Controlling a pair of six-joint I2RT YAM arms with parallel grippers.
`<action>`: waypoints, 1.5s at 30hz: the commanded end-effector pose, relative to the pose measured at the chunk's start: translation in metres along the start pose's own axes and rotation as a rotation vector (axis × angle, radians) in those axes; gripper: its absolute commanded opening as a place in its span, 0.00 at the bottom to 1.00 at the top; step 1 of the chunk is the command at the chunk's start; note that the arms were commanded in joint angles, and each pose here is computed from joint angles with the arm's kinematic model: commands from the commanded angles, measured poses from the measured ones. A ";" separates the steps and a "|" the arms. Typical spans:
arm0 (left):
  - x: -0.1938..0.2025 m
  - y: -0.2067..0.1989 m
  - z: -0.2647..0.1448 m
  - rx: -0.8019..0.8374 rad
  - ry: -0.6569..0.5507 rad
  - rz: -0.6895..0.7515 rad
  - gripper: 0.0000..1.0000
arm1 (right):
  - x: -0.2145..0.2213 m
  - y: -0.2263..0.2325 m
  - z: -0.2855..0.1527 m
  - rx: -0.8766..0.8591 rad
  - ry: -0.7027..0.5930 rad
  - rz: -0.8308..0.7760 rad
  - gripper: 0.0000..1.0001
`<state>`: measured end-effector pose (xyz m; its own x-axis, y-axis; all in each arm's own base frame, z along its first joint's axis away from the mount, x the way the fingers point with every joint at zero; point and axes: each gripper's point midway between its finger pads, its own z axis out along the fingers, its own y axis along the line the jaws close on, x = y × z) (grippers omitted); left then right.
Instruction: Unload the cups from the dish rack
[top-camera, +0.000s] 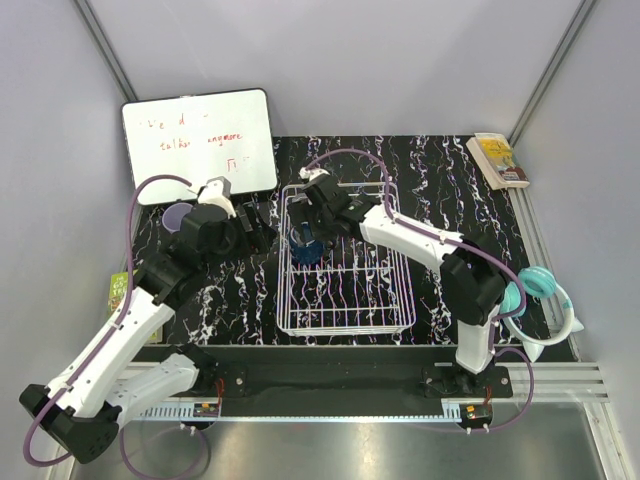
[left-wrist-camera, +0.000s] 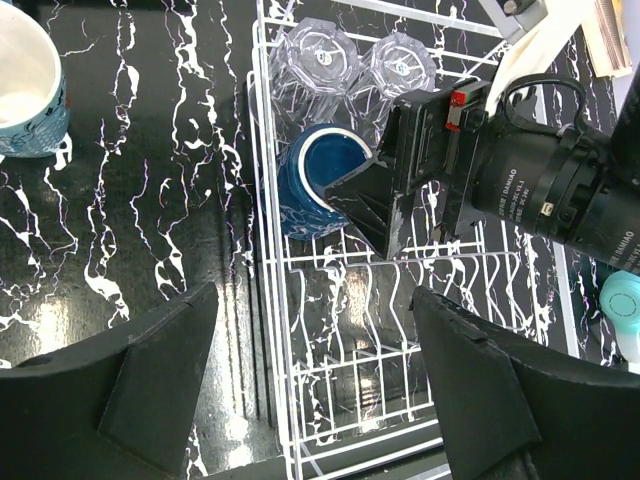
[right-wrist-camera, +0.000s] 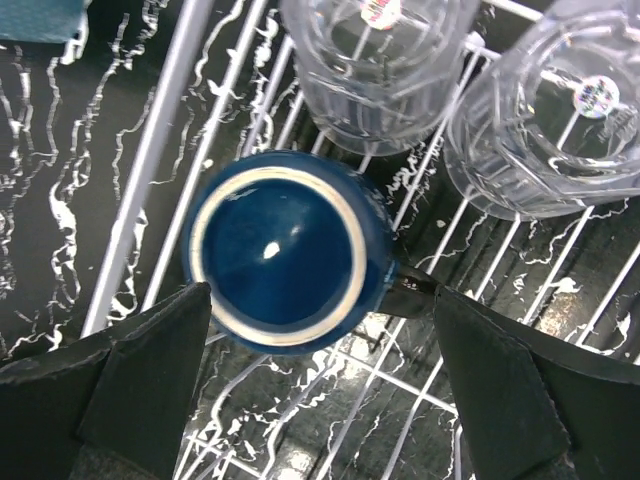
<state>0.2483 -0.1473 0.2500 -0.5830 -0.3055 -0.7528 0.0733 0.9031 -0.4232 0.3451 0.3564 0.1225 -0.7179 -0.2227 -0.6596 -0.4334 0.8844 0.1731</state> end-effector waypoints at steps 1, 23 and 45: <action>-0.012 -0.004 -0.001 0.012 -0.058 -0.009 0.83 | -0.021 0.020 -0.008 -0.029 -0.049 -0.045 1.00; 0.010 0.000 0.011 -0.013 -0.008 0.004 0.84 | 0.027 0.015 0.052 0.031 0.108 -0.103 1.00; 0.013 0.000 0.019 -0.019 -0.012 0.005 0.82 | -0.010 0.007 -0.044 0.039 -0.056 -0.001 0.00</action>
<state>0.2451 -0.1535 0.2182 -0.6228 -0.2691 -0.7346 0.0566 0.9210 -0.3854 0.3326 0.3535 0.0938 -0.7384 -0.2887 -0.6095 -0.4292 0.8982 0.0945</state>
